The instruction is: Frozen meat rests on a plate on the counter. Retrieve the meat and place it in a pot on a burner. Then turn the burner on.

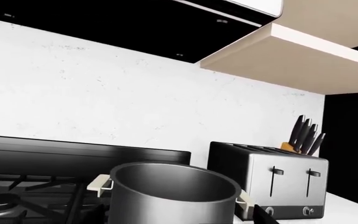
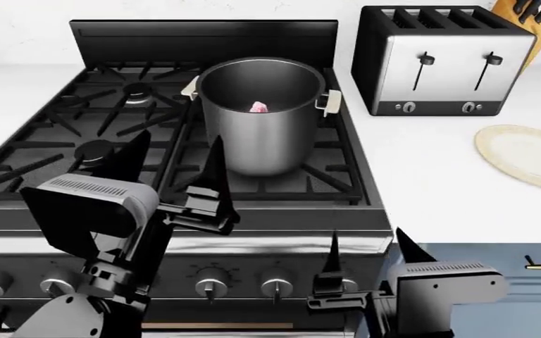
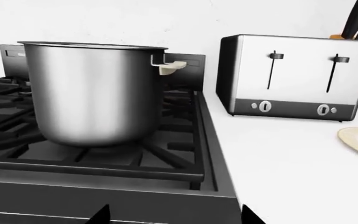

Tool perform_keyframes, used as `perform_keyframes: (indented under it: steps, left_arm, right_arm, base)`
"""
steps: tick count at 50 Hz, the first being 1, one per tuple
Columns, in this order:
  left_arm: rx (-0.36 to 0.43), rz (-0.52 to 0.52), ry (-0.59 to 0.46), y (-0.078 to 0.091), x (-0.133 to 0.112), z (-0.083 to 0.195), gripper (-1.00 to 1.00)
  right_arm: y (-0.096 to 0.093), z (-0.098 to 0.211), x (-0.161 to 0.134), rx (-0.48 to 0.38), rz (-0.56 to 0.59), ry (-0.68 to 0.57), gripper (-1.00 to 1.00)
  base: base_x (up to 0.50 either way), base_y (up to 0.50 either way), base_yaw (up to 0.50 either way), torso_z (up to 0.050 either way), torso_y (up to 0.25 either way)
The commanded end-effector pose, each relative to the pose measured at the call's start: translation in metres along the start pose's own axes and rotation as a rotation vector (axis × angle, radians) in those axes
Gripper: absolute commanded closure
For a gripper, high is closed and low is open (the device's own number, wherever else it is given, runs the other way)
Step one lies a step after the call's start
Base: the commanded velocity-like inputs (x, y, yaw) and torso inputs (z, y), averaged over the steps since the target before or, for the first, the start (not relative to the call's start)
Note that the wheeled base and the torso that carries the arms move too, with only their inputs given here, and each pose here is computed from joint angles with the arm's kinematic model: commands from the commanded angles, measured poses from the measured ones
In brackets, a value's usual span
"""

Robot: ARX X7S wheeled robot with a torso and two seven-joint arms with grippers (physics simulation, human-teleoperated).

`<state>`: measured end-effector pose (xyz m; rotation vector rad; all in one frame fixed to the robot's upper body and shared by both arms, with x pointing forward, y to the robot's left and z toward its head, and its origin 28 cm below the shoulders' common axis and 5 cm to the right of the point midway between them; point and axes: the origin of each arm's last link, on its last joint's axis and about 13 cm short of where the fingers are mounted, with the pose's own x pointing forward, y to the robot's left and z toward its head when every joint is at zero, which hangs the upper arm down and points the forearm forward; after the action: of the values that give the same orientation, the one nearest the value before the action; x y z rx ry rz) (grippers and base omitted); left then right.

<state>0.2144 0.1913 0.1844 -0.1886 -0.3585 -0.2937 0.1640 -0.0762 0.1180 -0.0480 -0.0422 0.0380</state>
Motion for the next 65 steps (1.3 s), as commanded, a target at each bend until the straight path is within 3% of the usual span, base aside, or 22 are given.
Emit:
perform_keyframes:
  steps: [1, 65]
  left_arm:
    - [-0.004, 0.004, 0.002, 0.0, 0.0, -0.001, -1.0]
    - [-0.008, 0.019, 0.007, 0.001, -0.001, -0.012, -1.0]
  right_arm:
    - [0.002, -0.009, -0.006, -0.002, 0.008, 0.031, -1.0]
    - [0.008, -0.068, -0.02, 0.046, 0.053, 0.216, -1.0]
  base:
    - [0.0, 0.0, 0.0, 0.0, 0.0]
    - [0.0, 0.0, 0.0, 0.0, 0.0]
